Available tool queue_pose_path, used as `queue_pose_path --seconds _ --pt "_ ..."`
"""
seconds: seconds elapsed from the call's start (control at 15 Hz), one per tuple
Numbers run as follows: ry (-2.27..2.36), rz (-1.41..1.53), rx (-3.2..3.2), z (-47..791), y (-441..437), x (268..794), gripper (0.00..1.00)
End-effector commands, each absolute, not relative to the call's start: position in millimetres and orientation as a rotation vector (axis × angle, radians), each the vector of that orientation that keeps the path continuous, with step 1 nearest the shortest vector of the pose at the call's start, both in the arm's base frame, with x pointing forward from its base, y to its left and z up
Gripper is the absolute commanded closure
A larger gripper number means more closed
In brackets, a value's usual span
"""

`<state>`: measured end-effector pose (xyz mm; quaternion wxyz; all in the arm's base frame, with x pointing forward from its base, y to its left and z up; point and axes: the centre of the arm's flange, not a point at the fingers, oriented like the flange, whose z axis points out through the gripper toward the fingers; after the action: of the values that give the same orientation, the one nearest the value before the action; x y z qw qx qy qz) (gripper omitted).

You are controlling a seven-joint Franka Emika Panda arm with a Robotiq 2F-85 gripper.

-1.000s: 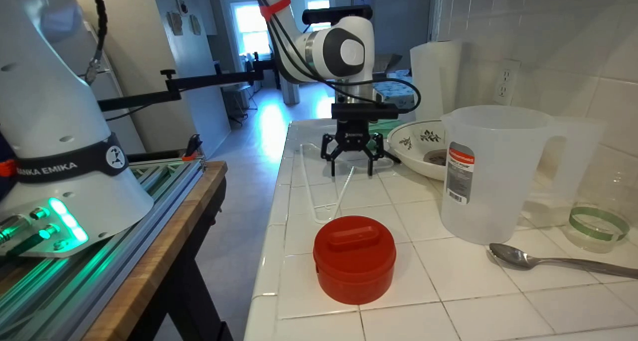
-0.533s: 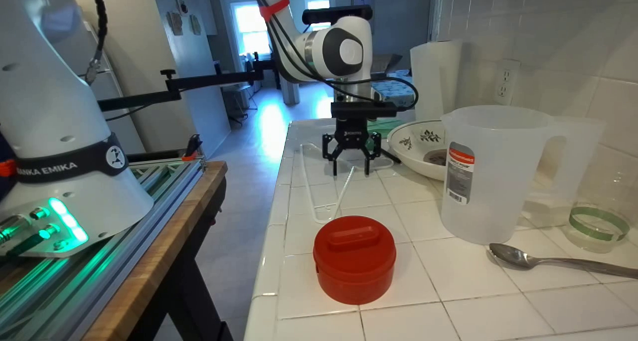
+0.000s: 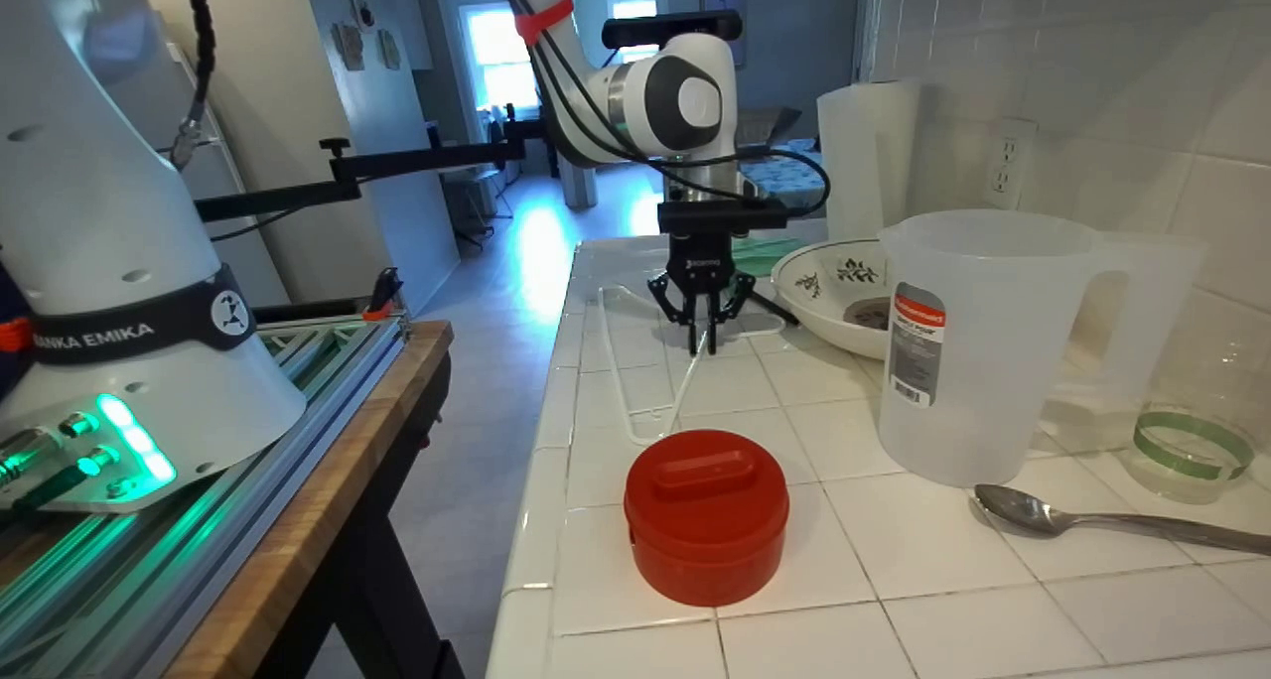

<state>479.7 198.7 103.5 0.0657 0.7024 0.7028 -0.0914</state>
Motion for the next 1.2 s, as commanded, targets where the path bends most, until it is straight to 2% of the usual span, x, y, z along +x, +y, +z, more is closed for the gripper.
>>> queue_pose_path --seconds 0.0,1.13 --pt "2.047 -0.222 2.119 108 202 477 1.0" --pt "1.954 -0.126 2.111 124 224 454 0.98"
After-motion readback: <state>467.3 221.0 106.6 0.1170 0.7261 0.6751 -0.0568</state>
